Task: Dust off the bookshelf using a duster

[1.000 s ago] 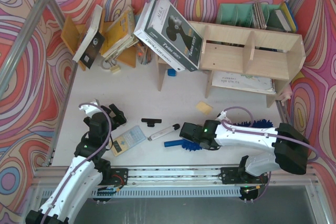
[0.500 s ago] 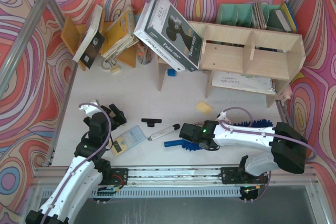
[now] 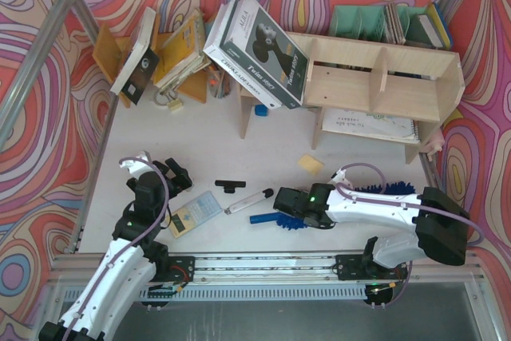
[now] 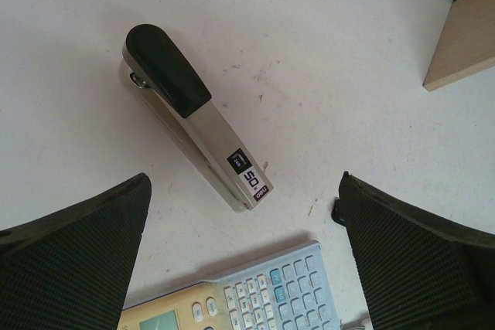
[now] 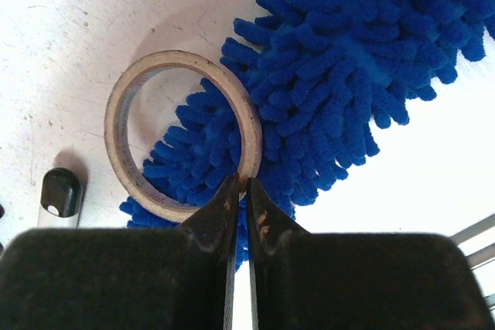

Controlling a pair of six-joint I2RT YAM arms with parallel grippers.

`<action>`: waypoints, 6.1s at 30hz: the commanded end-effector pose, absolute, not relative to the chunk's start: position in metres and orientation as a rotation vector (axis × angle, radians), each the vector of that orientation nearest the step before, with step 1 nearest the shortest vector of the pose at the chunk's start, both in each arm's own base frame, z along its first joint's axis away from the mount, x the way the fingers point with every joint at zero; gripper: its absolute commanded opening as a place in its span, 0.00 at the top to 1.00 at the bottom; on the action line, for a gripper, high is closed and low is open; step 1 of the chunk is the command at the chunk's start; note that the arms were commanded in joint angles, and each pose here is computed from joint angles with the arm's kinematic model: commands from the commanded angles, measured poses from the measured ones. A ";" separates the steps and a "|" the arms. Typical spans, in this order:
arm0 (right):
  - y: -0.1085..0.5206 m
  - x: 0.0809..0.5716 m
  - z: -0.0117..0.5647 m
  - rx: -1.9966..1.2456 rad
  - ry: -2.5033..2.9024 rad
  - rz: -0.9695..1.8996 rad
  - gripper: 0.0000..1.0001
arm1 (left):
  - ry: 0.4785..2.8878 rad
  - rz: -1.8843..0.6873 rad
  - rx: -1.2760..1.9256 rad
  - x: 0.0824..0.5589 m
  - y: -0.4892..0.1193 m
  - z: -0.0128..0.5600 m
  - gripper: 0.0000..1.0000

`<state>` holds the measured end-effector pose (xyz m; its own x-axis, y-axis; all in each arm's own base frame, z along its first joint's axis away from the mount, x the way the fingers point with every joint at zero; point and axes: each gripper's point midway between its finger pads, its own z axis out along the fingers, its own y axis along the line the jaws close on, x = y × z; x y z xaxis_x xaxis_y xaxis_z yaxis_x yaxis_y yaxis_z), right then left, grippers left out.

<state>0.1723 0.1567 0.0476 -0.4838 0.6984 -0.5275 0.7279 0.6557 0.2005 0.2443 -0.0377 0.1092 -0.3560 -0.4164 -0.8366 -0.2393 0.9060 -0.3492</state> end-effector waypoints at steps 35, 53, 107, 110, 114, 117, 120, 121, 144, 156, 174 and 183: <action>0.152 0.185 0.051 1.082 2.241 -0.057 0.79 | 1.940 -0.204 -0.471 0.245 -0.038 0.111 0.02; 0.194 0.241 0.083 0.966 2.198 0.092 0.81 | 1.947 -0.202 -0.470 0.246 -0.039 0.111 0.02; 0.080 0.171 0.055 1.090 2.239 -0.181 0.01 | 1.949 -0.197 -0.473 0.246 -0.038 0.110 0.02; 0.078 0.172 0.052 1.078 2.236 -0.212 0.01 | 1.949 -0.201 -0.470 0.247 -0.039 0.110 0.02; 0.081 0.176 0.045 1.100 2.214 -0.165 0.01 | 1.960 -0.203 -0.466 0.248 -0.041 0.109 0.02; 0.085 0.180 0.038 1.116 2.204 -0.122 0.02 | 1.963 -0.205 -0.462 0.248 -0.042 0.108 0.02; 0.086 0.182 0.032 1.125 2.203 -0.105 0.03 | 1.966 -0.206 -0.458 0.248 -0.042 0.108 0.02; 0.086 0.183 0.030 1.132 2.203 -0.108 0.03 | 1.965 -0.205 -0.461 0.248 -0.042 0.108 0.02; 0.070 0.174 0.004 1.281 2.164 -0.176 0.49 | 1.982 -0.205 -0.450 0.250 -0.044 0.106 0.02; 0.060 0.181 0.033 1.305 2.050 -0.078 0.77 | 1.998 -0.267 -0.470 0.249 -0.053 0.111 0.02; 0.056 0.186 0.069 1.313 1.950 0.092 0.92 | 2.196 -0.387 0.364 0.198 -0.225 0.178 0.02; 0.049 0.184 0.083 1.341 1.897 0.148 0.94 | 2.219 -0.335 0.766 0.163 -0.295 0.162 0.02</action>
<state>0.1844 0.0645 0.0759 -0.1826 0.8506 -0.4930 0.7393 0.4494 0.5015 0.1711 -0.2848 0.1594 -0.5885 0.3150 -0.7446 0.5458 0.8342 -0.0784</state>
